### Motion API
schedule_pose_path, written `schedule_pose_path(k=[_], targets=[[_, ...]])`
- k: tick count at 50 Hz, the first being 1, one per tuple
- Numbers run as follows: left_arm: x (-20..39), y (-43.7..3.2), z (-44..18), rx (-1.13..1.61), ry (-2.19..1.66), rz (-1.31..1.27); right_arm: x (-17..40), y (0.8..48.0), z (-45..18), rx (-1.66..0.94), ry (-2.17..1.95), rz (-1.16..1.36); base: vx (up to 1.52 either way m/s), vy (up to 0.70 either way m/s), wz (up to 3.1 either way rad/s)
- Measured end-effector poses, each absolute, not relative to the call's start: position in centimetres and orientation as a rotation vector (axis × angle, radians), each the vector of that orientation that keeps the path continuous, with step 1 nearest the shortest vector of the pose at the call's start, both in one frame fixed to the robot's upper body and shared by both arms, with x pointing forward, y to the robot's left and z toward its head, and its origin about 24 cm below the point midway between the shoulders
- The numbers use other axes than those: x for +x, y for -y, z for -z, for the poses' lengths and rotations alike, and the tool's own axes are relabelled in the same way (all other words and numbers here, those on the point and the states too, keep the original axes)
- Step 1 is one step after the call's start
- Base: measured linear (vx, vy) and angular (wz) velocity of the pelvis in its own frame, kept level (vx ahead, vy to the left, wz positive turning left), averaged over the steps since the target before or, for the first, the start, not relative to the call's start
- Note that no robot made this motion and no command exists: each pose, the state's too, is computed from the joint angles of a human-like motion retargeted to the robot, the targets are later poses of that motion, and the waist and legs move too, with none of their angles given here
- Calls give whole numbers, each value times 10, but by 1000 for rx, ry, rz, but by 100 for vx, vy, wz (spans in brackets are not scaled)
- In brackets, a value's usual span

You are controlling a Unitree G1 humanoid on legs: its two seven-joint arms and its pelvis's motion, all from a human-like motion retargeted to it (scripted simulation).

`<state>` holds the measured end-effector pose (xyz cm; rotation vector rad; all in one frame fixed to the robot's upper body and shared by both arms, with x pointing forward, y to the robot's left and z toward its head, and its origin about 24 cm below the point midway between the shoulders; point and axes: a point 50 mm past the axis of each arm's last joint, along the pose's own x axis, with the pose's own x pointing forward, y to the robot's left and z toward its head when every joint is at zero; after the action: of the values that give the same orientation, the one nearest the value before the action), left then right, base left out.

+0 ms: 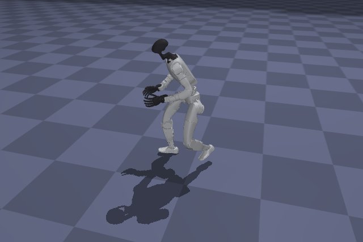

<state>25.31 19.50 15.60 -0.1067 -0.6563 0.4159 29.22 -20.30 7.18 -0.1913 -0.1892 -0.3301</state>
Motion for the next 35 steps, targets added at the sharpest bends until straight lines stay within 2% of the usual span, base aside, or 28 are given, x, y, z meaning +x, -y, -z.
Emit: schedule_pose_path(k=[2, 4, 7, 10, 13, 16, 20, 23, 26, 28, 31, 33, 35], targets=[[218, -225, -96, 61, 400, -515, 309, 168, -133, -117, 435, 307, 14, -14, 50], [166, -258, -53, 178, 148, -598, 303, 136, -200, -39, 720, 299, 13, -11, 65], [87, -302, -24, 306, -152, -692, 258, 113, -283, 92, 1142, 242, 13, -8, 113], [42, -325, -19, 362, -320, -728, 204, 109, -322, 108, 1481, 157, 14, -1, 183], [32, -329, -11, 409, -421, -661, 168, 107, -326, 31, 1660, 77, 16, 12, 242], [43, -318, 11, 444, -497, -541, 163, 111, -310, 29, 1596, -31, 20, 24, 284], [61, -289, 50, 371, -555, -506, 196, 122, -263, -20, 1227, -108, 27, 35, 289], [97, -269, 55, 216, -443, -614, 231, 146, -200, -201, 853, -59, 31, 29, 346], [173, -260, 9, 20, -112, -647, 247, 185, -97, -362, 351, 46, 32, 20, 402], [228, -250, -55, -31, 191, -548, 227, 216, -14, -462, -39, 107, 37, 18, 414], [278, -217, -191, 109, 741, -358, 139, 251, 95, -588, -675, 42, 46, 14, 391], [271, -189, -288, 191, 1154, -288, 65, 264, 130, -607, -1022, -85, 57, 9, 340], [240, -164, -365, 191, 1518, -259, 10, 273, 135, -609, -1201, -182, 66, 8, 301]])
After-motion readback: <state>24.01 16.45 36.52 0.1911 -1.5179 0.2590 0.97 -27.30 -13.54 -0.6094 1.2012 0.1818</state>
